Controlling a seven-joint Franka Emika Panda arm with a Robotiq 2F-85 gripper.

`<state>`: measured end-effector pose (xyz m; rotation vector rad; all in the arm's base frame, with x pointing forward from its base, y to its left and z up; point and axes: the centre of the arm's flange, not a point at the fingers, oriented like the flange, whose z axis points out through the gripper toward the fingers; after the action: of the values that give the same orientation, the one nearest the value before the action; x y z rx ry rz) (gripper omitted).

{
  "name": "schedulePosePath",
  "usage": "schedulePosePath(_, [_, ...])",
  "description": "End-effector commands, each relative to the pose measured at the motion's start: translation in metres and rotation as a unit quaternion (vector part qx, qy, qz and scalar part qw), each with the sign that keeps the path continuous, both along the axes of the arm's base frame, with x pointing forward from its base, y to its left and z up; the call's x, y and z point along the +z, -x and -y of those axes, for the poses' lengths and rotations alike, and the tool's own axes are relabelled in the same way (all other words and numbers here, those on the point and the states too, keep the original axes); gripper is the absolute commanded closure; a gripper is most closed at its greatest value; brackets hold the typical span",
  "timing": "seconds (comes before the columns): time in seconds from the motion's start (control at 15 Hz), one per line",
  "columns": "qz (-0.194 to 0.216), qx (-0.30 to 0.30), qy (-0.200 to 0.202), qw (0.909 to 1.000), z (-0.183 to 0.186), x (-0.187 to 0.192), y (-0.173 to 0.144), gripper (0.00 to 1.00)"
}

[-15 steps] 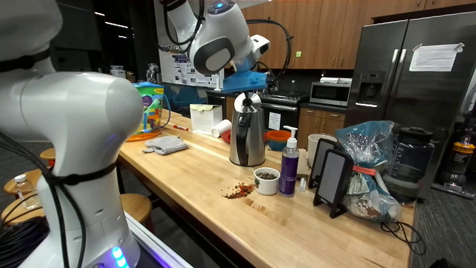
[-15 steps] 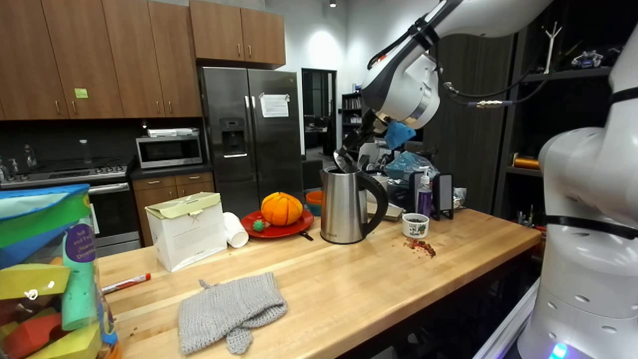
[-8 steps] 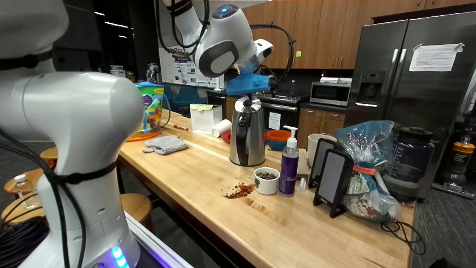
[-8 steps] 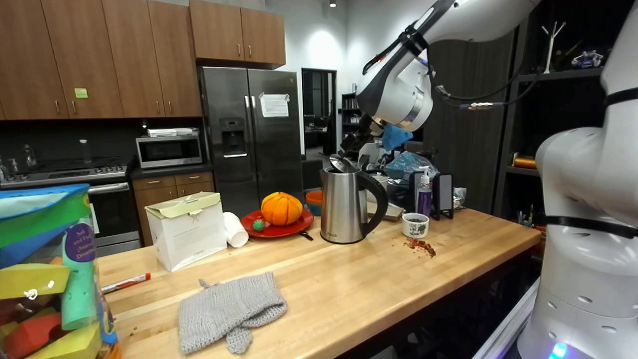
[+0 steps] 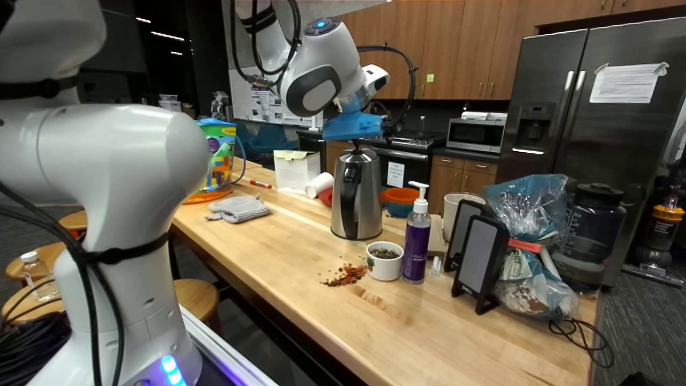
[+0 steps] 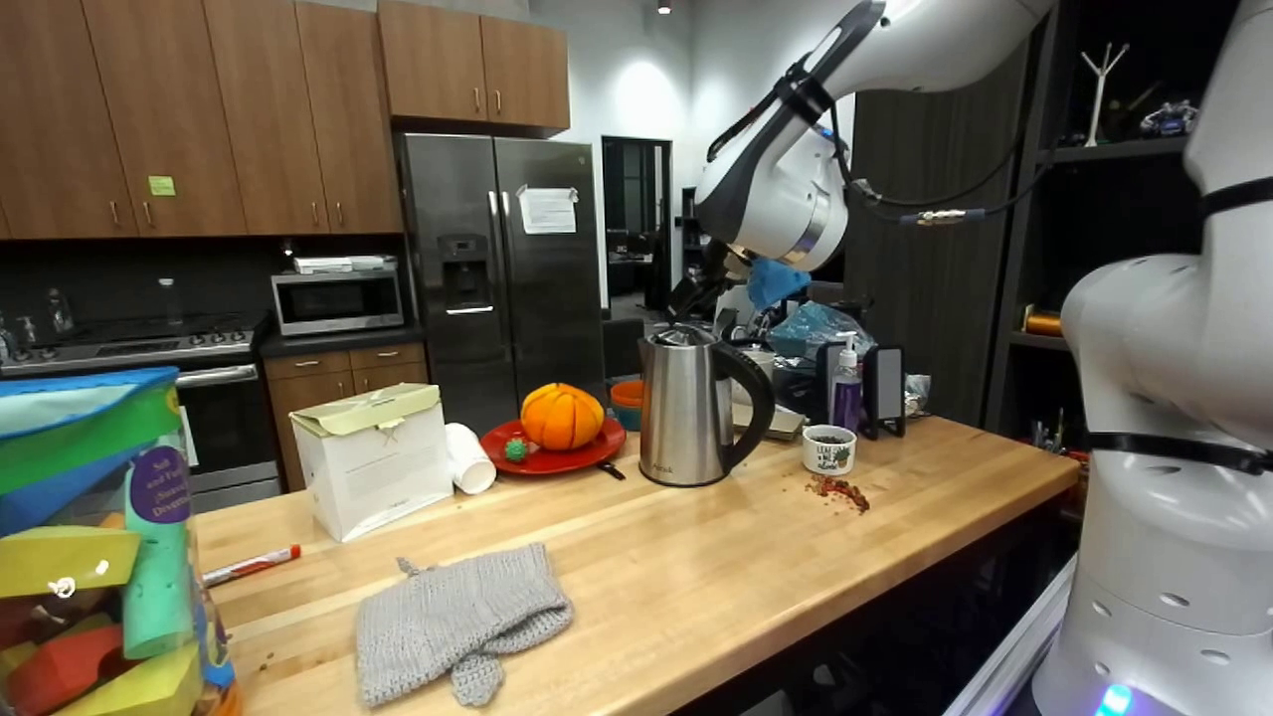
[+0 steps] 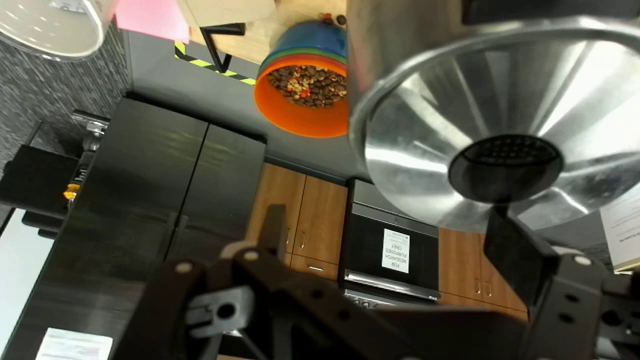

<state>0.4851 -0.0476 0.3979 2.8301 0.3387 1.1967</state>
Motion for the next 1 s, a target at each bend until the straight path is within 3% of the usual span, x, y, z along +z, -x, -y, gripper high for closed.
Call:
schedulePosePath(0.0, [-0.003,-0.006,-0.006,1.0000,-0.002,-0.013,-0.015,0.00])
schedulePosePath(0.93, [-0.023,-0.022,-0.006,0.9995,0.002,-0.029,-0.020,0.00])
